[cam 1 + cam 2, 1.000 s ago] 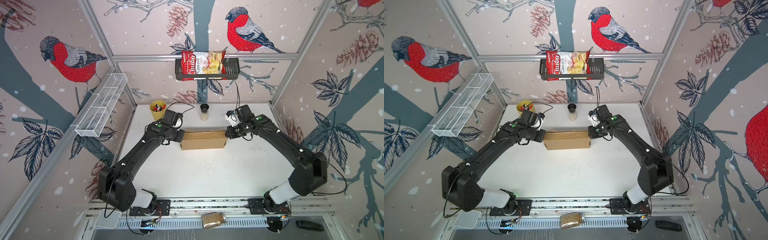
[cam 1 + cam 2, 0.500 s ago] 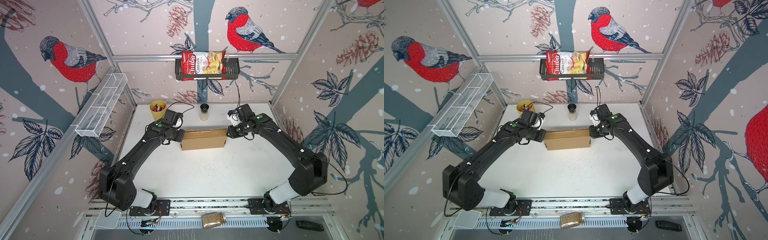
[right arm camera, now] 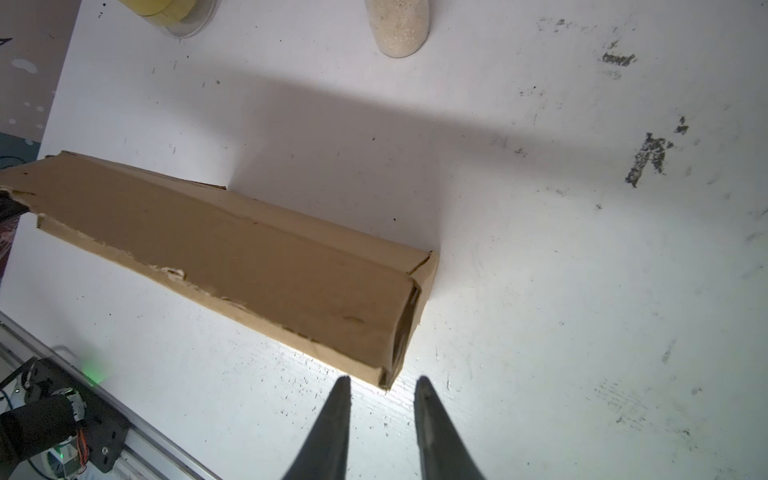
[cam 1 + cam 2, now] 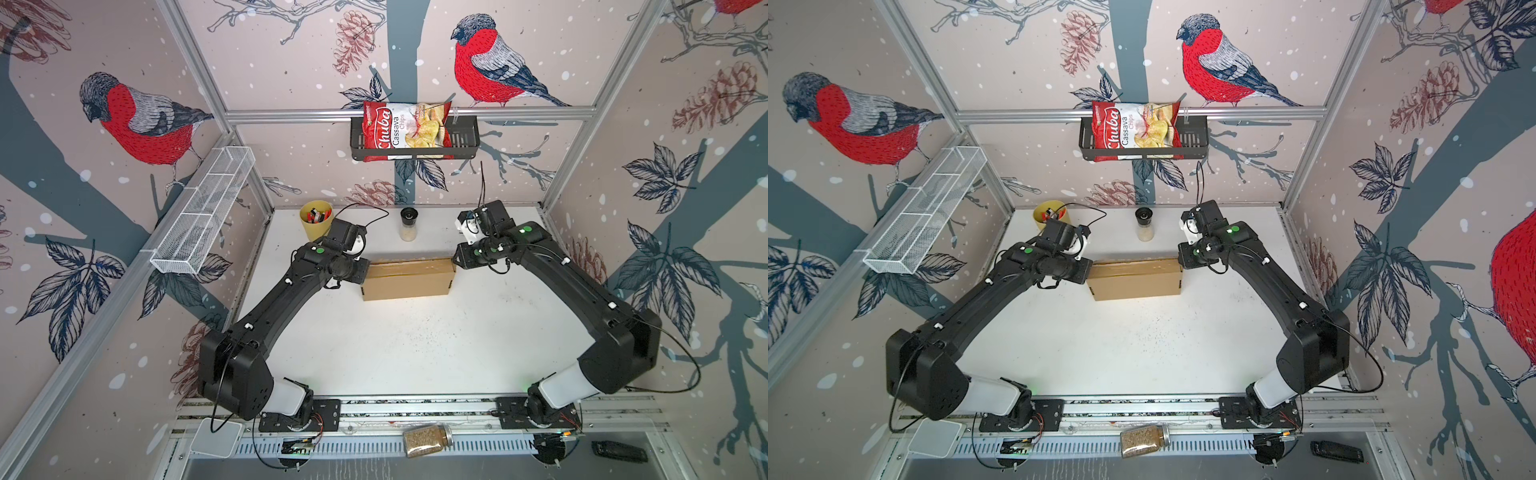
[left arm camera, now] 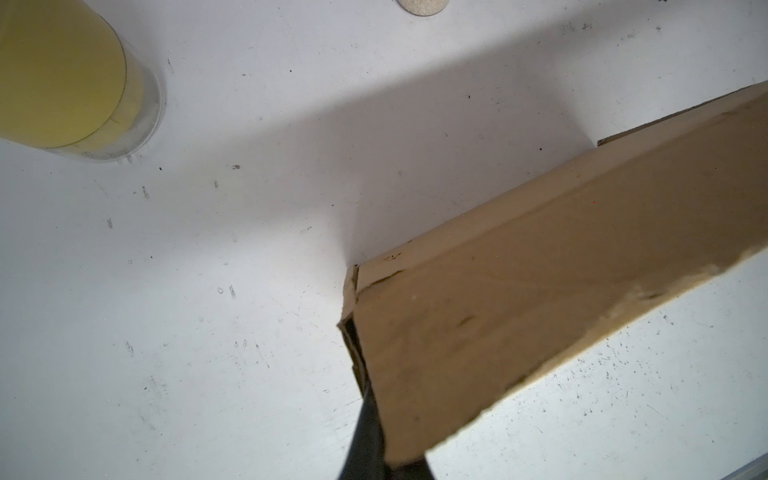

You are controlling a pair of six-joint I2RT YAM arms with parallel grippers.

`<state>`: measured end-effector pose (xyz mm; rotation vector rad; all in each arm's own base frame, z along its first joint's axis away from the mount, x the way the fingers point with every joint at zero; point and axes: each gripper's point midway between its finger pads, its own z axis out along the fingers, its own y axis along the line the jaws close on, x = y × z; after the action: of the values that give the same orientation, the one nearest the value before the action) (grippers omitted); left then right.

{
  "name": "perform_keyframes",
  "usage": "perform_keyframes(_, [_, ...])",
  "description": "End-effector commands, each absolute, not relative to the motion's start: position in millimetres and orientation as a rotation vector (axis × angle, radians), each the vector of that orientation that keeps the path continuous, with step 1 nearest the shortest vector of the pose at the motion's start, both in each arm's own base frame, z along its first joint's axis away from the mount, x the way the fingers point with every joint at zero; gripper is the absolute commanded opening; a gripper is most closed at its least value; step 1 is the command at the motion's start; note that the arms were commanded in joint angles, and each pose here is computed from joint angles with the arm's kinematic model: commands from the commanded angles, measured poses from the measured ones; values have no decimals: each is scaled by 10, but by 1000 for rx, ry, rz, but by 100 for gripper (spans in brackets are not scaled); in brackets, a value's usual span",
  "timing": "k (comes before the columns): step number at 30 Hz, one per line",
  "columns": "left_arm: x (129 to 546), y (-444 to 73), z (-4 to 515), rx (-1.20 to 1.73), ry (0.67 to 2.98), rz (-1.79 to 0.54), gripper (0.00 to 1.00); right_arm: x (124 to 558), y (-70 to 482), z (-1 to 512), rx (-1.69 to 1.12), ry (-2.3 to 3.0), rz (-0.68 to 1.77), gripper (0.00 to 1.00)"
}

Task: Fold the paper box
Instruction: 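Open the right gripper and lift it off the box end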

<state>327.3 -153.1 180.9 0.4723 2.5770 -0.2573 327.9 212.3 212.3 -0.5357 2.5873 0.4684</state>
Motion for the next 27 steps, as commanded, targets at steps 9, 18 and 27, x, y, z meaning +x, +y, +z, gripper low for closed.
perform_keyframes(9, [3127,-1498,1700,505,2650,-256,1,3291,2129,1983,-547,2616,425,16])
perform_keyframes(18, [3134,-1501,1698,509,2647,-257,1,3272,2079,1872,-555,2632,363,5])
perform_keyframes(27, [3118,-1513,1653,516,2659,-267,0,3258,2039,1767,-554,2642,333,2])
